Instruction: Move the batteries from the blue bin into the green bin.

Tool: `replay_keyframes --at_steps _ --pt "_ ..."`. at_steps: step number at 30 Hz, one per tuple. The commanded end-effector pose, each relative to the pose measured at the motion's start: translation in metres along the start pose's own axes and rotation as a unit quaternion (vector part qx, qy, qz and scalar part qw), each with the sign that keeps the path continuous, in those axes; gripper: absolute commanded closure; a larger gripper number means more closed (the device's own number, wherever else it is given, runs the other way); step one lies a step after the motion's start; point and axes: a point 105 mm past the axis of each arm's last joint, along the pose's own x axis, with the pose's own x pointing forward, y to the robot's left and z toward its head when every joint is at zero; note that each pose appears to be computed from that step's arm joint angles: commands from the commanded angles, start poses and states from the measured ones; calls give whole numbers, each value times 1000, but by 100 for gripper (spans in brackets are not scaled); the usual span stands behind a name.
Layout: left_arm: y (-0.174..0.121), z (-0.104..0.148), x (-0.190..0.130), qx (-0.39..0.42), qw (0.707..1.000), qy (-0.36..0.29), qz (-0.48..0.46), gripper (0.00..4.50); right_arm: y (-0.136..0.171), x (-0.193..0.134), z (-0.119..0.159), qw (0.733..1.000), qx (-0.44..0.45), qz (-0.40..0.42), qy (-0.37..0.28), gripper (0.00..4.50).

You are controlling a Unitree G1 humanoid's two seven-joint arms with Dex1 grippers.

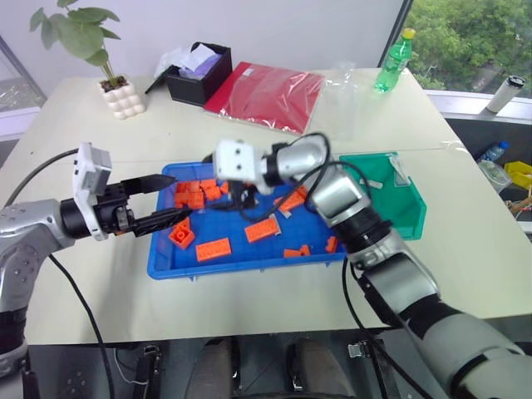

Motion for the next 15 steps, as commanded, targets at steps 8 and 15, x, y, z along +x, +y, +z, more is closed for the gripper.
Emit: replay_keyframes --at_steps 8,15 --pt "3 3 6 17 1000 -8 -6 0 -11 -33 -33 977 182 -87 62 3" --pt "8 -4 7 38 999 11 4 0 17 -31 -36 963 245 -85 76 3"
